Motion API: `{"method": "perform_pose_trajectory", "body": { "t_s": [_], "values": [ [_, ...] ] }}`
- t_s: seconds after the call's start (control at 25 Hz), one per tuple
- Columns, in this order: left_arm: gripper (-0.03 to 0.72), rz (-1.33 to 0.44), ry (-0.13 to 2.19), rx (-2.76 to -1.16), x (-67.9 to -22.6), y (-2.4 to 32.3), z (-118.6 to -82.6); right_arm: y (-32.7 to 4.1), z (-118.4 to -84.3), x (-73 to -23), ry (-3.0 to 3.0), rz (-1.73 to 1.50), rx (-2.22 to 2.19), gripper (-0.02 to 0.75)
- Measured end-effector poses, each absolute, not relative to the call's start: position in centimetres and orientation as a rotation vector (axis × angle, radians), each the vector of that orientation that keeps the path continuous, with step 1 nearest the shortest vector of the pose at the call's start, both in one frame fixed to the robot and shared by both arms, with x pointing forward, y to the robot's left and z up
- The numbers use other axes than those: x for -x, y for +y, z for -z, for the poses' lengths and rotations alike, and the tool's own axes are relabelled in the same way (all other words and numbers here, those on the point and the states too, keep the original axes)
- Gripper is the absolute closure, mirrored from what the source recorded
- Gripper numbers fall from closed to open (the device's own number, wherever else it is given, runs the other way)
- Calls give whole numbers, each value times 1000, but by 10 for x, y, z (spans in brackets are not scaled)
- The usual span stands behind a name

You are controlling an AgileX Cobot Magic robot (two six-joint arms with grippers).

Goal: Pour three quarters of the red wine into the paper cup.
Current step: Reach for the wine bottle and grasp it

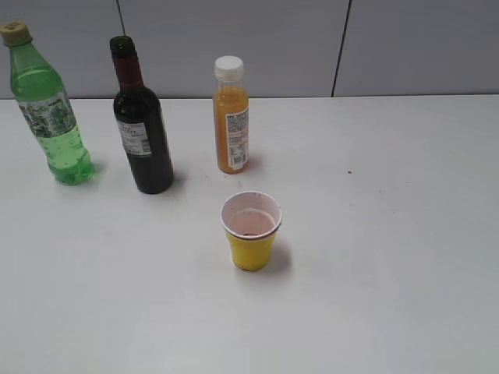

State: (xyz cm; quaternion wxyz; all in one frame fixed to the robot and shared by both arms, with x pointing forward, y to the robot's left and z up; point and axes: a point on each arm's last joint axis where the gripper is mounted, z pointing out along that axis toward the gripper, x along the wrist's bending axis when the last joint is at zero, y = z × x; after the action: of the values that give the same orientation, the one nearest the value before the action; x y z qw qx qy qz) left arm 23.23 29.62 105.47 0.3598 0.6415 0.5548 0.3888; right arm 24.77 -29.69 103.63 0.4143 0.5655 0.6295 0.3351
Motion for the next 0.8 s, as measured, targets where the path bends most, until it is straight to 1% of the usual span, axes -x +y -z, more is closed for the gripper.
{"method": "perform_pose_trajectory", "body": {
  "t_s": [0.8],
  "values": [
    [263, -1002, 1430, -1654, -232, 296, -1055, -297, -1036, -248, 1580, -842, -1423, 153]
  ]
}}
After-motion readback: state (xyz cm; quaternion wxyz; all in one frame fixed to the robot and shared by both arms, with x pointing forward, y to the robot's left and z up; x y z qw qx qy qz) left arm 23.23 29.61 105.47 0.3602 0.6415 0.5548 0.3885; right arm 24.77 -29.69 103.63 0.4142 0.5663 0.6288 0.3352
